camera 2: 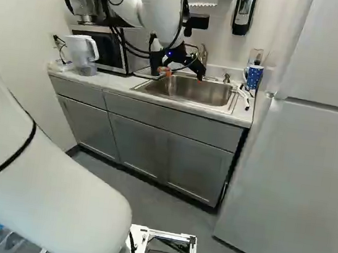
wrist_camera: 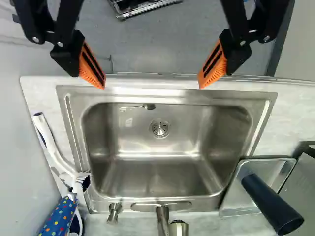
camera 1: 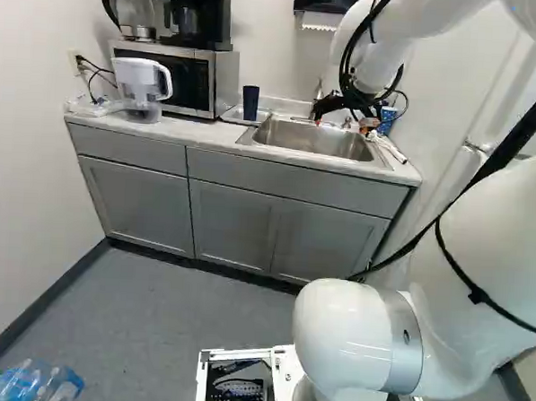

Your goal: Rinse the cup and place it in the tray

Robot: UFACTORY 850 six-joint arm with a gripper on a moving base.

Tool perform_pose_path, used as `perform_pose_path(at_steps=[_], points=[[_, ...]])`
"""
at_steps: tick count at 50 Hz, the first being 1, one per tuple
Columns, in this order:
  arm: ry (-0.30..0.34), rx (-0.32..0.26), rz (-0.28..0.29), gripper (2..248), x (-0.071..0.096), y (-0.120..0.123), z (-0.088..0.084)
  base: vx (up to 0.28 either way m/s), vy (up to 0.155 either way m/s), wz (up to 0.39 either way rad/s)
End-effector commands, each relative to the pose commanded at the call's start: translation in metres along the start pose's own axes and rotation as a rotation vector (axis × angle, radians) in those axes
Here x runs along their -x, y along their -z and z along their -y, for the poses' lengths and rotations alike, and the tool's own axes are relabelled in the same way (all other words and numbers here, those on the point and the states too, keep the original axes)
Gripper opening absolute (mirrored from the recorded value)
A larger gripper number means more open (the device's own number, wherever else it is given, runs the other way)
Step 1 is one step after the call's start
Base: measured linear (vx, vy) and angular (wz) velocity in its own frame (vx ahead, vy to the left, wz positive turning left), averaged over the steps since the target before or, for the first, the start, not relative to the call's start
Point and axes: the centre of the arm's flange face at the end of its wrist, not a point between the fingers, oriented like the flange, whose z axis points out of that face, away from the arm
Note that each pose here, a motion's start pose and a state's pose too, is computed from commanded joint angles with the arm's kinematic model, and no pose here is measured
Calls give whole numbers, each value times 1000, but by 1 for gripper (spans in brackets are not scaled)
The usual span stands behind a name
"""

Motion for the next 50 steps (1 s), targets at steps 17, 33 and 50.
perform_pose_path(at_steps=[17,33,50], points=[[0,0,0,247,0,0,0,-157,-6,-4],[0,0,0,247,0,0,0,-141,-6,3],[0,0,0,247,0,0,0,-134,-5,6]])
